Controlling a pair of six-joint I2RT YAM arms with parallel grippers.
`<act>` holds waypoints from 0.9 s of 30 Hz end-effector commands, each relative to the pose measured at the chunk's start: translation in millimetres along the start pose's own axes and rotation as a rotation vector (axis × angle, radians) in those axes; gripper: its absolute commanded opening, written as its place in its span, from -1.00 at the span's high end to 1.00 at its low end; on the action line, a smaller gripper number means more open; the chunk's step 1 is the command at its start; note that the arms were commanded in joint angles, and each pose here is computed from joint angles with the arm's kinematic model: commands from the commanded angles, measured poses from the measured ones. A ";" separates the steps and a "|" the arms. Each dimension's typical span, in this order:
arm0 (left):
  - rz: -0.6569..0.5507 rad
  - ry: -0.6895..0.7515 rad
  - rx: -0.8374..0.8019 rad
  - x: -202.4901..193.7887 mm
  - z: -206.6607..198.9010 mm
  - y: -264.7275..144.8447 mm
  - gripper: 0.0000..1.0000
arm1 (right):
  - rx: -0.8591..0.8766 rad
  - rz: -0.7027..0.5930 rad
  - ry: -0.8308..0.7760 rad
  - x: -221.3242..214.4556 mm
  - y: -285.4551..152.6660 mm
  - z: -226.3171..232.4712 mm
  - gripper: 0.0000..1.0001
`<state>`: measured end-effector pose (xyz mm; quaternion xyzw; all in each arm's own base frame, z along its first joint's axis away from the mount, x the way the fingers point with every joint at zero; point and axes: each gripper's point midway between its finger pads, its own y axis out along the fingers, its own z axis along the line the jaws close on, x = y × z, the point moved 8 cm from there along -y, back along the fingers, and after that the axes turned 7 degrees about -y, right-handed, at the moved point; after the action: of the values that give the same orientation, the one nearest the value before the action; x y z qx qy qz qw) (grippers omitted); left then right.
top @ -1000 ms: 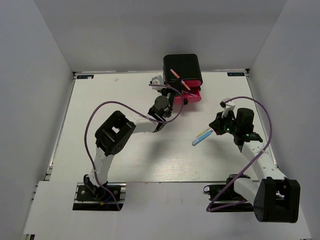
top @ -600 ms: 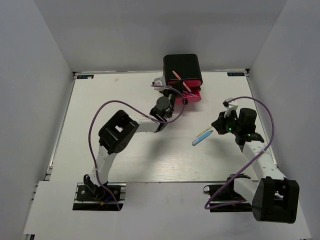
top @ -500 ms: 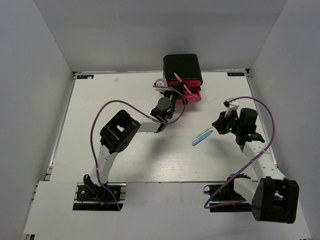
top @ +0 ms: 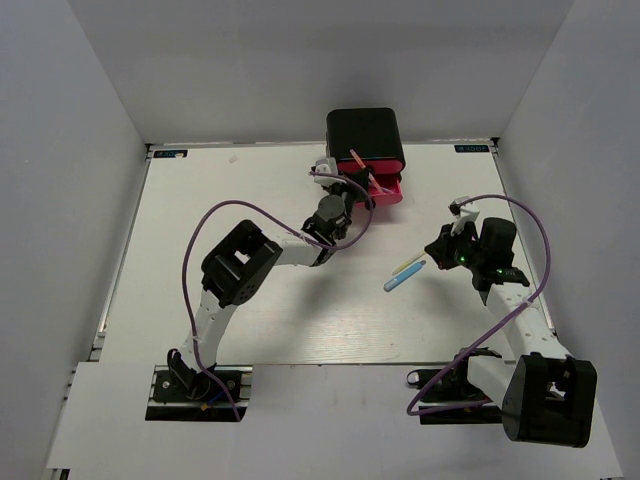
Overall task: Sort the stationery into containers
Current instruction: Place the pen in the drawer.
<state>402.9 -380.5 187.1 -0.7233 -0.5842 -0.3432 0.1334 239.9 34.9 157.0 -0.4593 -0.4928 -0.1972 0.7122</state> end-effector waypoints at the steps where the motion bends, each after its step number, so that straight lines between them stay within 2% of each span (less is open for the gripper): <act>1: 0.012 0.001 -0.017 0.7 -7.2 0.1 0.75 | 0.010 -0.051 -0.029 8.3 -0.8 -0.5 0.98; 4: 0.025 0.003 -0.017 -4.1 -7.7 -4.0 0.58 | 0.012 -0.048 -0.033 7.6 -1.0 -0.6 0.95; 5: 0.025 0.003 -0.017 -4.1 -7.7 -4.0 0.44 | 0.016 -0.046 -0.033 6.8 -1.0 -0.2 0.92; 6: 0.025 0.003 -0.017 -4.1 -7.7 -4.0 0.39 | 0.018 -0.044 -0.037 6.7 -0.9 -0.4 0.92; 8: 0.031 0.008 -0.012 -5.1 -6.6 -4.3 0.27 | 0.026 -0.043 -0.037 6.1 -1.1 0.6 0.81; 9: 0.024 0.003 -0.018 -3.2 -9.8 -2.2 0.13 | 0.028 -0.045 -0.040 6.4 -1.1 0.8 0.77; 12: 0.017 0.007 -0.024 1.0 -13.5 -1.7 -0.02 | 0.038 -0.044 -0.038 5.9 -1.4 1.6 0.72; 19: -0.031 0.000 -0.039 21.6 -26.8 -3.1 -0.14 | 0.040 -0.048 -0.046 7.4 -1.8 2.0 0.66; 25: -0.062 0.030 0.010 54.5 -22.2 -35.4 -0.19 | 0.033 -0.045 -0.046 8.0 -1.0 0.8 0.54; 27: -0.078 0.062 0.050 66.7 -8.0 -45.1 -0.19 | 0.041 -0.020 -0.023 3.8 -1.3 2.4 0.51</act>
<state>372.9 -349.6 178.5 -0.7157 -0.5744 -0.3502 0.1879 238.6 37.2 157.8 -0.4454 -0.5018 -0.1889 0.7170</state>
